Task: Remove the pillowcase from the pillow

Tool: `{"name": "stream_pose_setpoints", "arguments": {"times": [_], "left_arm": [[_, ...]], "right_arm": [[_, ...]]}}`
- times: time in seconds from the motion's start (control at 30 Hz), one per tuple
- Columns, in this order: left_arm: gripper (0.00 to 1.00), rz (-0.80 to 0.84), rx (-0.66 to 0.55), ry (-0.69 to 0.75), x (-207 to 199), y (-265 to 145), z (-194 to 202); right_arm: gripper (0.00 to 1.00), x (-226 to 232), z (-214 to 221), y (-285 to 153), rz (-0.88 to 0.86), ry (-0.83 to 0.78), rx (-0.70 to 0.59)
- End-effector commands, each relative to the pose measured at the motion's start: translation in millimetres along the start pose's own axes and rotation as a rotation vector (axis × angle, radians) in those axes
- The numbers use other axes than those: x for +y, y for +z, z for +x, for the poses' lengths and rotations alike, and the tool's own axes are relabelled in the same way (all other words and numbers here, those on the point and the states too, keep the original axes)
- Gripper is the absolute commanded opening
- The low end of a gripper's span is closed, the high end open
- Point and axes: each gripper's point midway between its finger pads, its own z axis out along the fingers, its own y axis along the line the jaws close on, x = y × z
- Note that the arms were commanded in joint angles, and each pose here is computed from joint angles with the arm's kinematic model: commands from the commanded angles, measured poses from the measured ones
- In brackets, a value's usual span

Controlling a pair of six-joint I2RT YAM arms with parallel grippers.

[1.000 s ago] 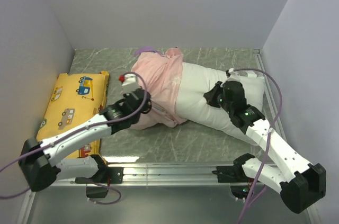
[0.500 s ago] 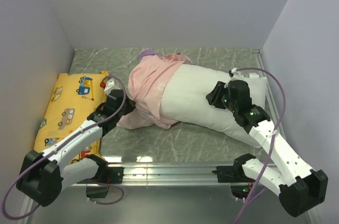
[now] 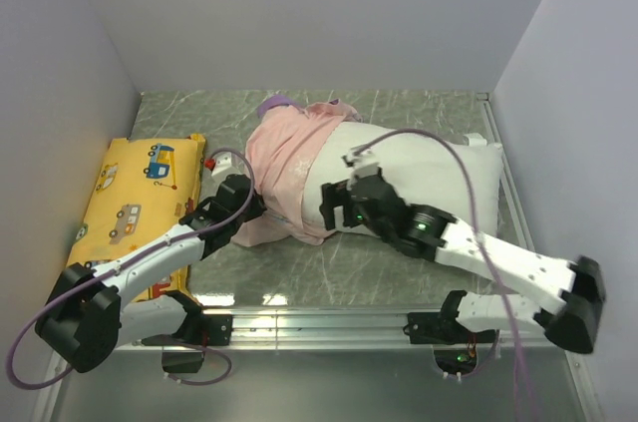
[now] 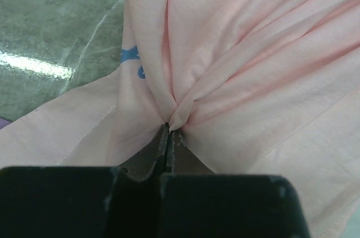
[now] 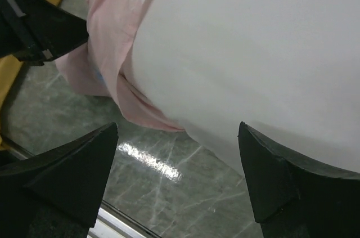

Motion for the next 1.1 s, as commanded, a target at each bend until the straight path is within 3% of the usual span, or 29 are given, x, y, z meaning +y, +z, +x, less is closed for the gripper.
{"name": "stream_pose_setpoints", "arguments": {"times": [0.0, 0.13, 0.23, 0.37, 0.47, 0.7, 1.07], "left_arm": [[0.0, 0.035, -0.012, 0.001, -14, -1, -5], [0.01, 0.015, -0.025, 0.01, -12, -4, -10], [0.01, 0.006, -0.053, 0.004, -11, -7, -21], [0.0, 0.018, -0.086, -0.062, -4, -6, -48], [0.0, -0.013, -0.127, -0.084, 6, -7, -70], [0.0, -0.069, -0.19, -0.163, 48, -1, -118], [0.01, -0.136, -0.186, -0.268, 105, 13, -138]], "right_arm": [[0.95, 5, 2, 41, 0.121, -0.083, 0.004], [0.99, -12, 18, 80, 0.31, -0.15, 0.069], [0.91, -27, 37, 98, 0.4, -0.195, 0.136], [0.18, -51, 39, 90, 0.439, -0.147, 0.167], [0.05, -74, 23, 67, 0.44, -0.057, 0.138], [0.0, -114, -18, -1, 0.37, 0.142, -0.012], [0.0, -154, -37, -39, 0.401, 0.289, -0.087]]}}
